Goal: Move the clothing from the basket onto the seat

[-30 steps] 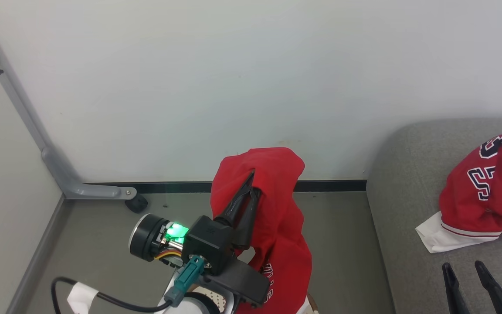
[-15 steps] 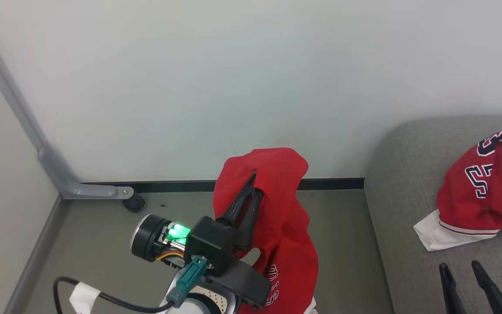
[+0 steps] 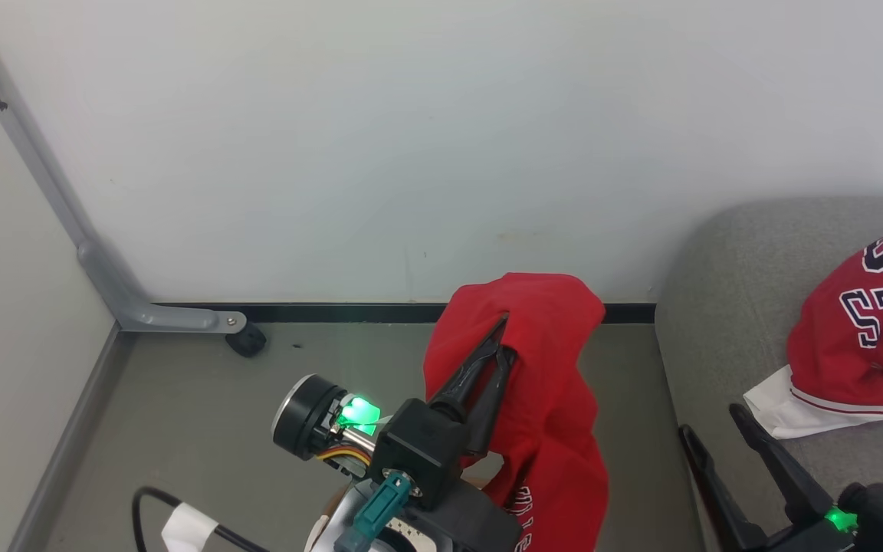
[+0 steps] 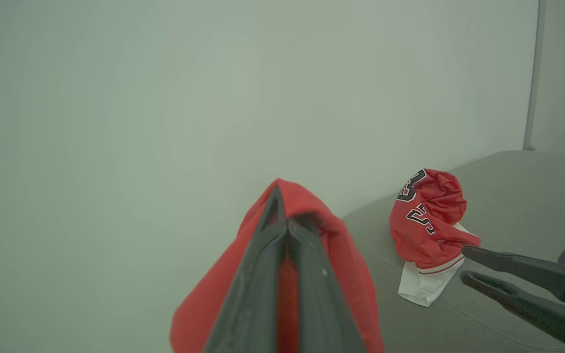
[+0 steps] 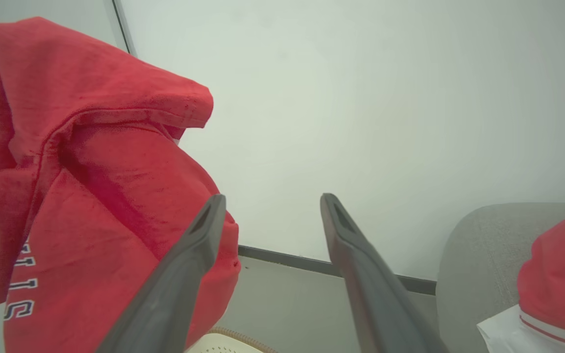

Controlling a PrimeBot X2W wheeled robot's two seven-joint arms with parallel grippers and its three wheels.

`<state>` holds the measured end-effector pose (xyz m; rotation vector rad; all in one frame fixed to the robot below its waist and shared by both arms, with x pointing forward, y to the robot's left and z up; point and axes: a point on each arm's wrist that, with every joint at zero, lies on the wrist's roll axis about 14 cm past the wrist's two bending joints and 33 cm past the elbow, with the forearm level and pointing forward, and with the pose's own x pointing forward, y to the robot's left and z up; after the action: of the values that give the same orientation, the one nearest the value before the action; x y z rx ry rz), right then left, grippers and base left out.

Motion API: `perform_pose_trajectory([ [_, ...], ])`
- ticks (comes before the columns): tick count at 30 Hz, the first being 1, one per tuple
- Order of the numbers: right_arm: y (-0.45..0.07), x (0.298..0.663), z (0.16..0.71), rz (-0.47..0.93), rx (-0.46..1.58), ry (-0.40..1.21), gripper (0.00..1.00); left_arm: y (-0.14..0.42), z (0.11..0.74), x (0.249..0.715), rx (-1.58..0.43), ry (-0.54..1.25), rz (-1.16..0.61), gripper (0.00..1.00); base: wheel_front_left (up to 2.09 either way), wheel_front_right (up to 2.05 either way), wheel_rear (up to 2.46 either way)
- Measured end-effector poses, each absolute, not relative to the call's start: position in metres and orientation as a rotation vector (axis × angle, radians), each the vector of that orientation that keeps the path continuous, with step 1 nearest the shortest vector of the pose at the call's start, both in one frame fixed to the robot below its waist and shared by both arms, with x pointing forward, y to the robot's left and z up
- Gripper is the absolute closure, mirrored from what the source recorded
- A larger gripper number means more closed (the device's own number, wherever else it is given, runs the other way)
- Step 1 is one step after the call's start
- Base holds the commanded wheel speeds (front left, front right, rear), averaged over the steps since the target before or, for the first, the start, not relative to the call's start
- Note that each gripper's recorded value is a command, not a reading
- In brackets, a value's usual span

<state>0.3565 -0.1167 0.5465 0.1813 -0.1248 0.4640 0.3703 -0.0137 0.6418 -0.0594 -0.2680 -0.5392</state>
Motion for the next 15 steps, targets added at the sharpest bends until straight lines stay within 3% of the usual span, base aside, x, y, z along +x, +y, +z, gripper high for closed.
perform_pose_trajectory([
  [15, -0.049, 0.369, 0.551, 0.715, 0.126, -0.105, 0.0, -0.018, 0.65, 0.367, -0.031, -0.301, -0.565, 1.0, 0.0, 0.0, 0.0],
])
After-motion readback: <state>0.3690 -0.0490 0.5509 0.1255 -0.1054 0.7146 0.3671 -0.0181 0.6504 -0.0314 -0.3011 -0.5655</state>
